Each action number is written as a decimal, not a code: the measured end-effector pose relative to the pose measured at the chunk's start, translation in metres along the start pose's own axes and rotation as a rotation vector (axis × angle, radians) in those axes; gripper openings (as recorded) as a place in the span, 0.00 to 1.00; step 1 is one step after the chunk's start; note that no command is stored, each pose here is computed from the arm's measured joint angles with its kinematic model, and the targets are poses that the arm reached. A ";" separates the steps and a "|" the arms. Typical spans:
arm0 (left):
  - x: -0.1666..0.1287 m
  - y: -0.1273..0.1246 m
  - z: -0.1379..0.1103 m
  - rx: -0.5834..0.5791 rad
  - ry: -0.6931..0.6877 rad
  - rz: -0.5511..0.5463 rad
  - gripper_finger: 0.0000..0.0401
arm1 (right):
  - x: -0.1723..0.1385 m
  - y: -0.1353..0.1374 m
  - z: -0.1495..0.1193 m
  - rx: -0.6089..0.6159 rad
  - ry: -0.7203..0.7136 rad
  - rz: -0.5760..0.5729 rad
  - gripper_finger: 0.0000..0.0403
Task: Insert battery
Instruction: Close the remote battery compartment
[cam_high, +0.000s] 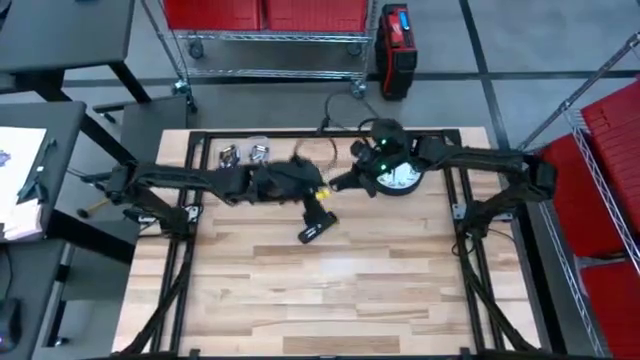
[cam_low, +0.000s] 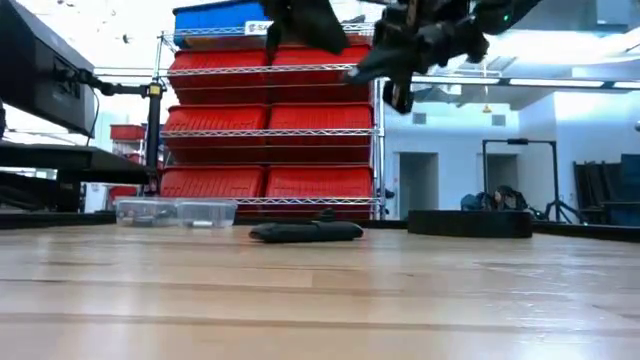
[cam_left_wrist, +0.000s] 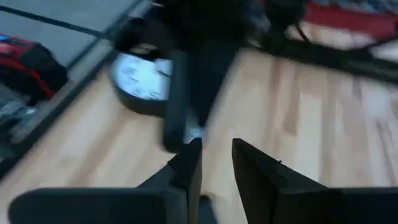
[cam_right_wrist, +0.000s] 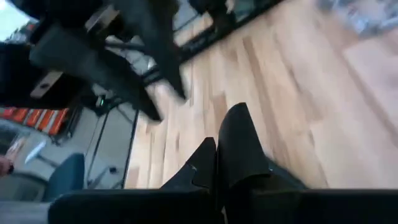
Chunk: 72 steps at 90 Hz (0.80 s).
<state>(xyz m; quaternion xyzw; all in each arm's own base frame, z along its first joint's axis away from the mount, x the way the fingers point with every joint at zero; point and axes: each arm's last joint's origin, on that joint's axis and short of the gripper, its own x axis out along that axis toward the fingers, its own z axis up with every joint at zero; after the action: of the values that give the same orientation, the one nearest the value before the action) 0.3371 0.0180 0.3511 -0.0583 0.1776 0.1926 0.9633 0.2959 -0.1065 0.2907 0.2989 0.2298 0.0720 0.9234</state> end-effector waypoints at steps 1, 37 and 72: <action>-0.001 0.002 0.002 -0.003 -0.002 0.000 0.21 | -0.001 0.000 0.001 0.003 -0.005 -0.003 0.00; 0.007 0.010 0.023 0.373 -0.060 -0.030 0.54 | -0.006 0.007 0.016 0.095 -0.081 -0.053 0.00; 0.029 0.007 0.011 0.455 -0.013 0.082 0.57 | -0.006 0.008 0.020 0.192 -0.129 -0.056 0.00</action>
<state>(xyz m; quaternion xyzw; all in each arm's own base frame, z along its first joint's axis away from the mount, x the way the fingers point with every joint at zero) 0.3629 0.0360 0.3503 0.1691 0.2126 0.1867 0.9441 0.3000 -0.1119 0.3115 0.3836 0.1841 0.0047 0.9050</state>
